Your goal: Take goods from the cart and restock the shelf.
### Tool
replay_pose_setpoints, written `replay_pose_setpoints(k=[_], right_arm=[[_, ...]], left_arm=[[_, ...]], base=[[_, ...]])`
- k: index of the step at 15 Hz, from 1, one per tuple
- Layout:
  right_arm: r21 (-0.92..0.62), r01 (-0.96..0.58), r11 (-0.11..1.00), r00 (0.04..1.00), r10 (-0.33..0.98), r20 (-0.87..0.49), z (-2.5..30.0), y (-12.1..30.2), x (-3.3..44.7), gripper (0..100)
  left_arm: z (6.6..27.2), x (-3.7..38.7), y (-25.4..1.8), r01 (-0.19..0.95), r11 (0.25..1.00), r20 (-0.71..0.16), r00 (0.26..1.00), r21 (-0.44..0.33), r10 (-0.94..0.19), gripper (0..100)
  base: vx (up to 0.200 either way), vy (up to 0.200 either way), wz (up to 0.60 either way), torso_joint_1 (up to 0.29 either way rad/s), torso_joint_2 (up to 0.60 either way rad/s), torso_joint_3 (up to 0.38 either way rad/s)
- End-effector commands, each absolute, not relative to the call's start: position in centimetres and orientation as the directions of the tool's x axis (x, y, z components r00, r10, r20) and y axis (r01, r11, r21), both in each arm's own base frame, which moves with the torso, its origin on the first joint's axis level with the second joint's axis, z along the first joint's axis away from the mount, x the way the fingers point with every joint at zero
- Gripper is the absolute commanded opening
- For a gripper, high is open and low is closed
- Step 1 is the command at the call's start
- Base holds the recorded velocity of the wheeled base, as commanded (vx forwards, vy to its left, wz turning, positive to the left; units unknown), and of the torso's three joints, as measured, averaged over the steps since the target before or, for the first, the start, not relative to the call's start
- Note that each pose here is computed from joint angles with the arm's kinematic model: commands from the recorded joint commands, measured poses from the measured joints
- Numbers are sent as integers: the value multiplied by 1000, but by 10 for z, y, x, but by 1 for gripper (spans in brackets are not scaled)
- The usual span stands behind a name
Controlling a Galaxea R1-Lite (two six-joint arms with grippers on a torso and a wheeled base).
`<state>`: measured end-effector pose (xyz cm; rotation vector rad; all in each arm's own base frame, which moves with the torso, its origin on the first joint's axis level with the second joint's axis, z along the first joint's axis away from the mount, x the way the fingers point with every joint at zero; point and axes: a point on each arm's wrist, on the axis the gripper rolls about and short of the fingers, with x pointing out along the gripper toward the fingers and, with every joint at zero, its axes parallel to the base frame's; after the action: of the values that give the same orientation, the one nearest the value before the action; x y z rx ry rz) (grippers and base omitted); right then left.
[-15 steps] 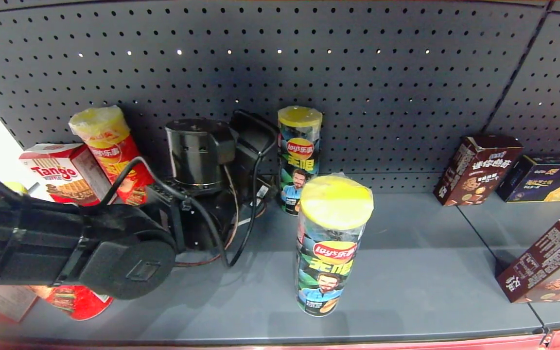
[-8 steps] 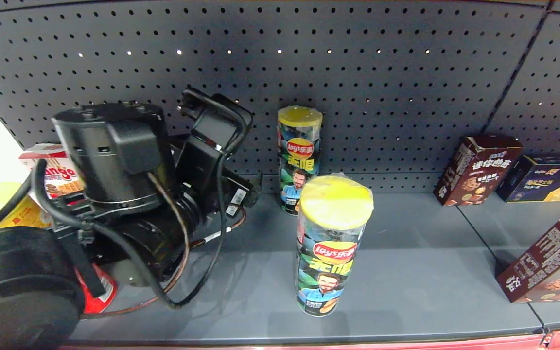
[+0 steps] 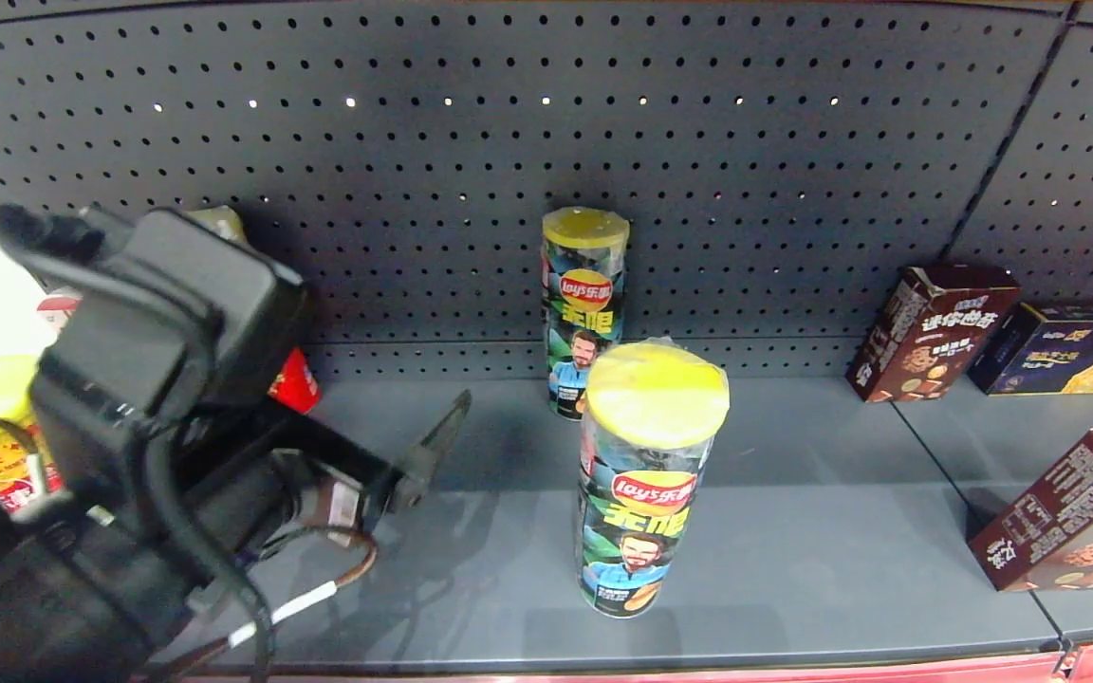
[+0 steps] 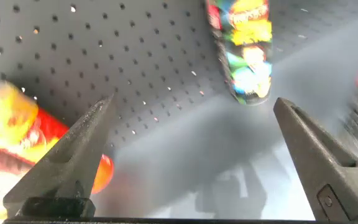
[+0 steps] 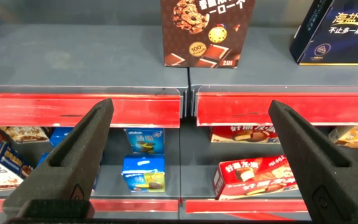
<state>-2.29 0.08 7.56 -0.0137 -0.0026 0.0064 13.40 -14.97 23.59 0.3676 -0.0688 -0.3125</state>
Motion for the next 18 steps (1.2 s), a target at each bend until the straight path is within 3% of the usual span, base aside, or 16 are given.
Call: replay_pose_setpoints(k=[1, 3, 6, 7, 9, 13, 16, 18], right_arm=[[-14, -6, 1000, 1000, 6, 2, 76, 1, -23, 100], [-14, -6, 1000, 1000, 6, 2, 76, 1, -23, 100], [-14, -6, 1000, 1000, 6, 2, 76, 1, -23, 100], [-14, -6, 1000, 1000, 6, 2, 76, 1, -23, 100], [-14, -6, 1000, 1000, 6, 2, 76, 1, -23, 100], [-14, -6, 1000, 1000, 6, 2, 76, 1, -23, 100], [-14, -6, 1000, 1000, 6, 2, 76, 1, -23, 100], [-14, -6, 1000, 1000, 6, 2, 76, 1, -23, 100]], left_arm=[[230, 95, -123, 362, 869, 45, 916, 336, -399, 100], [221, 83, -107, 372, 864, 45, 911, 338, -410, 100], [207, 55, -67, 389, 862, 115, 888, 325, -444, 100], [207, 55, -67, 389, 862, 115, 888, 325, -444, 100], [179, 35, -34, 443, 833, 180, 837, 331, -517, 100], [154, 20, -8, 288, 908, 256, 893, 304, -369, 100], [145, 0, 2, 108, 960, 347, 917, 258, -196, 100], [136, -11, 0, 89, 969, 351, 921, 229, -168, 100]], base=[[0, 0, 0, 0, 0, 0], [0, 0, 0, 0, 0, 0], [0, 0, 0, 0, 0, 0], [0, 0, 0, 0, 0, 0], [0, 0, 0, 0, 0, 0], [0, 0, 0, 0, 0, 0], [0, 0, 0, 0, 0, 0], [0, 0, 0, 0, 0, 0]])
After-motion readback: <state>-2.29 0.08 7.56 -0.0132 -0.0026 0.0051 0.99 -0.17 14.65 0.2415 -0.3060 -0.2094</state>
